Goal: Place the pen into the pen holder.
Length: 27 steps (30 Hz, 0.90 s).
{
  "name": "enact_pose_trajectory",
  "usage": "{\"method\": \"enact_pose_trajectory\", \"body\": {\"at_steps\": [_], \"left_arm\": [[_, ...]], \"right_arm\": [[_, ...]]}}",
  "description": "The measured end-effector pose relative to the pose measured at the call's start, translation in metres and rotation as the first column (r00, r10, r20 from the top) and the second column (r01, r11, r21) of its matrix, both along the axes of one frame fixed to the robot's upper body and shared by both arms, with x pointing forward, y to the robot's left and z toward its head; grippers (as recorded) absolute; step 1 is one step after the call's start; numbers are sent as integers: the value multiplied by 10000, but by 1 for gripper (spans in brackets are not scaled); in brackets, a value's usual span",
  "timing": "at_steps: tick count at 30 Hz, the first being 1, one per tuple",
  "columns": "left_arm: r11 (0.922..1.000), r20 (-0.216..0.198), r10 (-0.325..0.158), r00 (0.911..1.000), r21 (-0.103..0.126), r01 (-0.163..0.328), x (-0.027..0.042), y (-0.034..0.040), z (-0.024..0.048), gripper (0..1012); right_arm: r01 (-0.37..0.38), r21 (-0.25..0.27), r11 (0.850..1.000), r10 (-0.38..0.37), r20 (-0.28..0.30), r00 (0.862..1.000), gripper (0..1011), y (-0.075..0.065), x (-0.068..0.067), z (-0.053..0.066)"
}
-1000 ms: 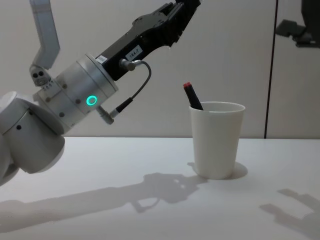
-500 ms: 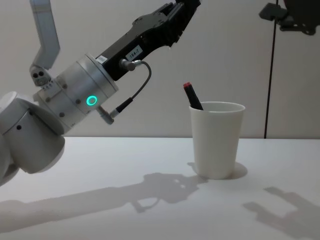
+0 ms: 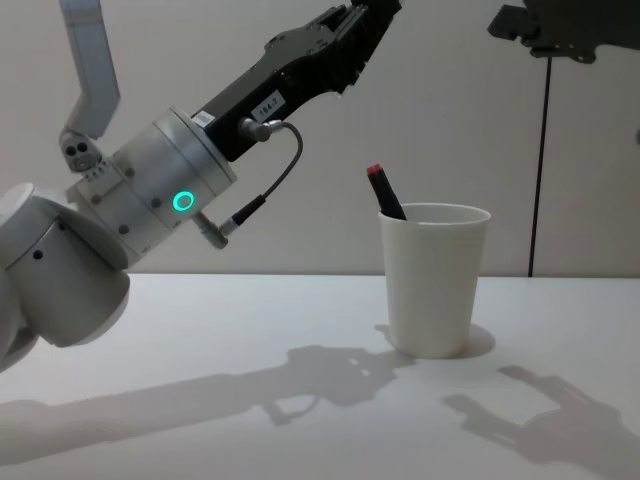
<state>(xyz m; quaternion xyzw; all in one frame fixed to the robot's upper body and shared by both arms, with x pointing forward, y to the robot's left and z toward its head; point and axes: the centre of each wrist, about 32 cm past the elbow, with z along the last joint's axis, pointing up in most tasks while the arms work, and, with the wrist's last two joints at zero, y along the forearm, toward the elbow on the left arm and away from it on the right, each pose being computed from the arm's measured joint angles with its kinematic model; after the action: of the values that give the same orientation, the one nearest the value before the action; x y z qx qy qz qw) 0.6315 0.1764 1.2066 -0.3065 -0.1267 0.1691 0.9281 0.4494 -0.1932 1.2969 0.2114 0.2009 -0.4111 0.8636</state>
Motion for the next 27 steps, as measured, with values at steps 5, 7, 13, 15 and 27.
{"method": "enact_pose_trajectory", "body": {"at_steps": [5,7,13,15,27], "left_arm": [[10000,0,0,10000,0,0,0,0,0,124],[10000,1,0,10000,0,0,0,0,0,124],[10000,0,0,10000,0,0,0,0,0,124],[10000,0,0,10000,0,0,0,0,0,124],[10000,0,0,10000,0,0,0,0,0,124]], "right_arm": [[152,-79,9999,-153,-22,9999,1001,67,28,21],[163,-72,9998,-163,-25,9999,1001,80,32,26],[356,11,9994,-356,-102,9993,1001,158,78,63],[393,45,9992,-392,-118,9992,1001,175,92,75],[536,188,9984,-533,-204,9984,1001,304,172,151]]}}
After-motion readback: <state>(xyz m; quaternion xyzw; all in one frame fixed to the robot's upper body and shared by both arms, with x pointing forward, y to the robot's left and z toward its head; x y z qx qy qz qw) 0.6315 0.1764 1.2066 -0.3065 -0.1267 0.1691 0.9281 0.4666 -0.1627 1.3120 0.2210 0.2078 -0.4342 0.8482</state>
